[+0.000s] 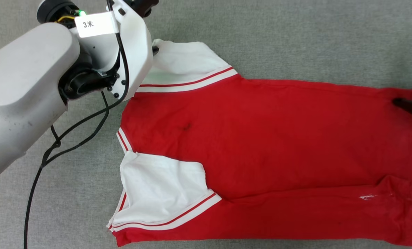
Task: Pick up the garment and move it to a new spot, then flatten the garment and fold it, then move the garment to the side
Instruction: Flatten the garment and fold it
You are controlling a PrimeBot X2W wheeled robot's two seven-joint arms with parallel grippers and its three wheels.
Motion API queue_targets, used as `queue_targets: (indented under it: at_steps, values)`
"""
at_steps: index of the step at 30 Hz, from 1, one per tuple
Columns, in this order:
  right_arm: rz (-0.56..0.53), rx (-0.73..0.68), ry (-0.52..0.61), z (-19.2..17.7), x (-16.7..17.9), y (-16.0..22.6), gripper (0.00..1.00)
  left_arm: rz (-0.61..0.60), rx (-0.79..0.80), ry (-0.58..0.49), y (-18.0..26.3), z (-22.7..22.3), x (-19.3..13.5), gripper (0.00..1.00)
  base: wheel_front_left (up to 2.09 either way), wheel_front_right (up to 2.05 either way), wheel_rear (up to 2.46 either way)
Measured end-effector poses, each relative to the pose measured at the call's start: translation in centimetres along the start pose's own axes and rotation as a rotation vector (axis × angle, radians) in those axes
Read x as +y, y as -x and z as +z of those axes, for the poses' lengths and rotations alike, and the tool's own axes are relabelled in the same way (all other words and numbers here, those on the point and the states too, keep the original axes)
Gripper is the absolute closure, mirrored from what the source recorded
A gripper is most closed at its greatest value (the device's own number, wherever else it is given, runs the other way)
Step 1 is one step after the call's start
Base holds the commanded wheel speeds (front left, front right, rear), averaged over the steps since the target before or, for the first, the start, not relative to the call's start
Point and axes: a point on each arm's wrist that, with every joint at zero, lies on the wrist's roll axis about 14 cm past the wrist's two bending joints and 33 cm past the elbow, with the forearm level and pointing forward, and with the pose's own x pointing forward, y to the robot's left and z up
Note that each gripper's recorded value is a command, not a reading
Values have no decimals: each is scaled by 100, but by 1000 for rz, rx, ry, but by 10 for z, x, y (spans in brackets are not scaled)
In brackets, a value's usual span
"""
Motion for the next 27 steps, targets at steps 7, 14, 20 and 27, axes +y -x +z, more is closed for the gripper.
queue_targets:
  at_steps: [7,14,20,27]
  values:
    - [47,102,-5,-22,12,-42,0,4,26,18,-11,-17,10,100,0,0,0]
    - [60,6,-18,-15,17,-33,100,19,-13,15,1,-9,9,100,0,0,0]
    - [61,-129,-31,-5,18,0,100,28,-82,-9,28,5,-6,100,0,0,0]
    - [58,-270,-13,-14,24,42,100,36,-134,-31,69,-4,-27,100,0,0,0]
